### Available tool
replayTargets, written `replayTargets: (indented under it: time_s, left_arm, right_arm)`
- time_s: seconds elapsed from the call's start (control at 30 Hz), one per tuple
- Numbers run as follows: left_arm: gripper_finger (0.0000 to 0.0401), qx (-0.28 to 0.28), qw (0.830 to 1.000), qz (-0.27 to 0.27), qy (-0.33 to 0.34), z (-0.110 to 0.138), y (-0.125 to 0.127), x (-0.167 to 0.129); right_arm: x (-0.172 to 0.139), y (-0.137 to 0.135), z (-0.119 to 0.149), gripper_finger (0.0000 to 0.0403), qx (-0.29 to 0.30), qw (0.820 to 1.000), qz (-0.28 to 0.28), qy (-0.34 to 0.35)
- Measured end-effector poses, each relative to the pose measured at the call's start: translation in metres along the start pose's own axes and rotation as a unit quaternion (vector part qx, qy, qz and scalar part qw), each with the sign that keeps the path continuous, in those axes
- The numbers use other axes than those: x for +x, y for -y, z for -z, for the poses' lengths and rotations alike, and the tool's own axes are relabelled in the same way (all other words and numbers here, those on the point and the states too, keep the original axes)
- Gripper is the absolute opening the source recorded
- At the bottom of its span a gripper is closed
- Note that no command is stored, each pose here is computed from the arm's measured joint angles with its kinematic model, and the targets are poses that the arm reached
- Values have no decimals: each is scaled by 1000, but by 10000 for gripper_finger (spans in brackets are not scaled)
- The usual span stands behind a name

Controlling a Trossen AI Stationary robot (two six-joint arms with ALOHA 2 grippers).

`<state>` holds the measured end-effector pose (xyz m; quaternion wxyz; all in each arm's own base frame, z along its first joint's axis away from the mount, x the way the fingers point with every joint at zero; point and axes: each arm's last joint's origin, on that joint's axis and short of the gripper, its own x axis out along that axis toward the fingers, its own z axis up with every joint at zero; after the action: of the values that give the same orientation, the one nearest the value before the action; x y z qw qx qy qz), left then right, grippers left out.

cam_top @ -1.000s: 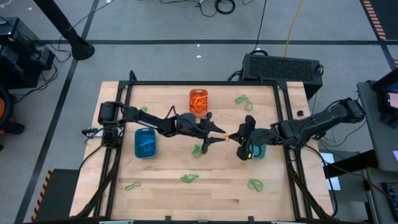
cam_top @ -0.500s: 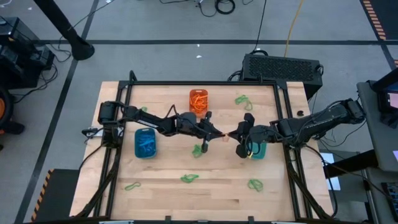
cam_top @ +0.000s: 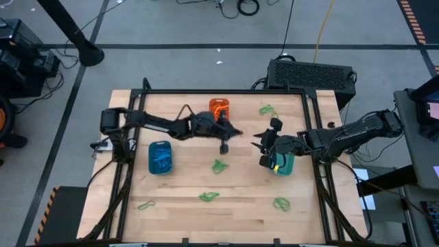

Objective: Sort rubber bands into baskets
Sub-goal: Put the orange rubber band into the orange bin

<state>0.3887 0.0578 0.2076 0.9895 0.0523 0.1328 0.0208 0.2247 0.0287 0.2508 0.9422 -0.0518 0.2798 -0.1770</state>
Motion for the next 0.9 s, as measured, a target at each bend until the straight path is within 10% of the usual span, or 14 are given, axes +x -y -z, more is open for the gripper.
replayTargets:
  time_s: [0.3,0.53,0.9]
  left_arm:
    - [3,-85,968,-197,-131,18,-74,-32]
    - [2,-205,941,-205,-174,50,-109,-38]
    - [19,-237,929,-217,-182,56,-119,-43]
  right_arm:
    - [13,22,6,141,-50,998,45,-20]
    - [28,45,24,141,-42,995,76,-51]
    - [31,49,24,141,-31,998,1,-48]
